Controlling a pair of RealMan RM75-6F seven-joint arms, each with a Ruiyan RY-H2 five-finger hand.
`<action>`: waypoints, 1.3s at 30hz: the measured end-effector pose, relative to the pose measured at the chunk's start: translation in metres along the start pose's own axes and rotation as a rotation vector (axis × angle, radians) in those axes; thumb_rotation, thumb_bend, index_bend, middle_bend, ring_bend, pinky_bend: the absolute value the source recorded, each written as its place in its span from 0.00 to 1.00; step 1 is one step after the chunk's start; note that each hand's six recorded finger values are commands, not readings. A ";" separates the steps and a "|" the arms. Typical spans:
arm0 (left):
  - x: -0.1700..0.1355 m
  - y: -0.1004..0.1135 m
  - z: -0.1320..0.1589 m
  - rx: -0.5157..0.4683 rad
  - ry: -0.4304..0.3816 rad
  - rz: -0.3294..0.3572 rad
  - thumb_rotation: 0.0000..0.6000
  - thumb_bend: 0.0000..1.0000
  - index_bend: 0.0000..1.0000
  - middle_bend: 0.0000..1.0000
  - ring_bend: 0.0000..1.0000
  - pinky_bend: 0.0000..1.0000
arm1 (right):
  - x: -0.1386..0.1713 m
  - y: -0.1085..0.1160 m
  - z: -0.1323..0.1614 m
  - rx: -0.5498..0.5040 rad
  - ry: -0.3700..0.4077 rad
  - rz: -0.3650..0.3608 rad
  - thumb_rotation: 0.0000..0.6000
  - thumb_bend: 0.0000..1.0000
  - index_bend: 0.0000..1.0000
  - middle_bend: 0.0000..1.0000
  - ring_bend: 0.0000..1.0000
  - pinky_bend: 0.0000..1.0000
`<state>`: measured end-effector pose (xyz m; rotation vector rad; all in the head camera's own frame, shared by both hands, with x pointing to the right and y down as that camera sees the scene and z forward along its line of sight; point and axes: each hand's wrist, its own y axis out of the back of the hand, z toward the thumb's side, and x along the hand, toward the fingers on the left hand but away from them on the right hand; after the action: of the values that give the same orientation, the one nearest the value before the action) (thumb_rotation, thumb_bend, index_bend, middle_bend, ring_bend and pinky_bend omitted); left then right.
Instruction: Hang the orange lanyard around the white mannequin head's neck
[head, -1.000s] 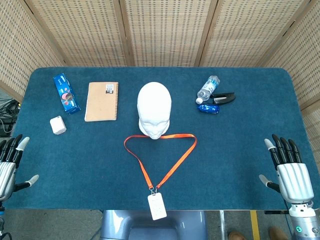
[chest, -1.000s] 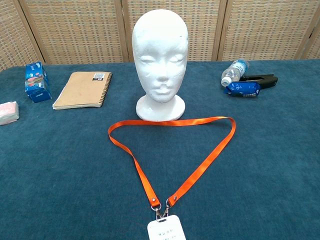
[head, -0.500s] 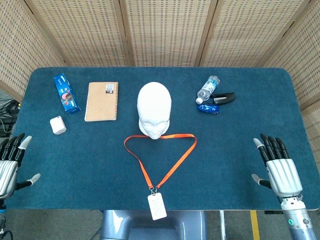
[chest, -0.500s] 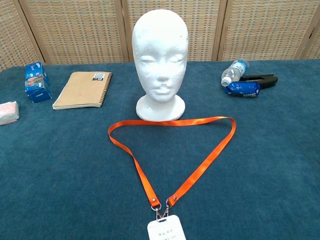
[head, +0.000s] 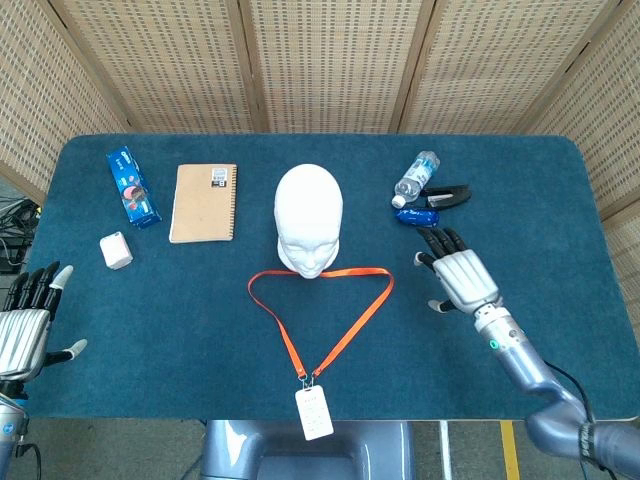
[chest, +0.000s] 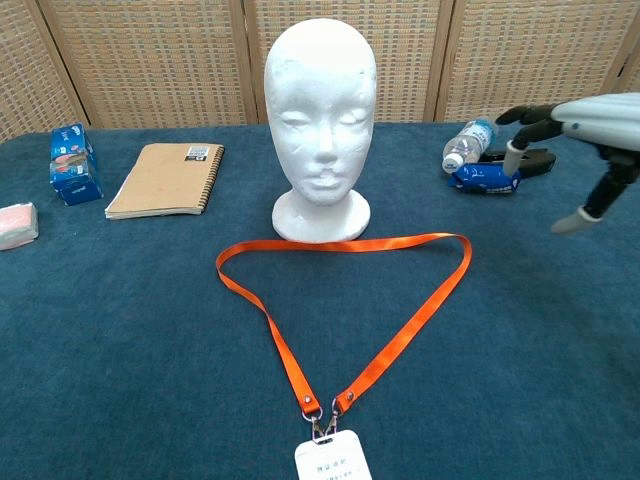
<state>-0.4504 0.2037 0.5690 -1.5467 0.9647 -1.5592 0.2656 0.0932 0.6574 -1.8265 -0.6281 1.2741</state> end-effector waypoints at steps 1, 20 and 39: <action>0.002 -0.001 -0.001 0.001 0.006 -0.004 1.00 0.00 0.00 0.00 0.00 0.00 | -0.009 -0.004 0.004 -0.005 -0.001 0.012 1.00 0.33 0.39 0.00 0.00 0.00; 0.007 -0.002 -0.011 -0.016 0.031 -0.012 1.00 0.00 0.00 0.00 0.00 0.00 | -0.081 -0.057 0.046 0.044 -0.048 0.097 1.00 0.46 0.47 0.00 0.00 0.00; 0.007 -0.002 -0.011 -0.021 0.030 -0.012 1.00 0.00 0.00 0.00 0.00 0.00 | -0.092 -0.067 0.047 0.111 -0.095 0.083 1.00 0.61 0.56 0.00 0.00 0.00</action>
<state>-0.4618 0.1985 0.5736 -1.5499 0.9925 -1.5900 0.1916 0.0754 0.7539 -1.7251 -0.5260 1.4291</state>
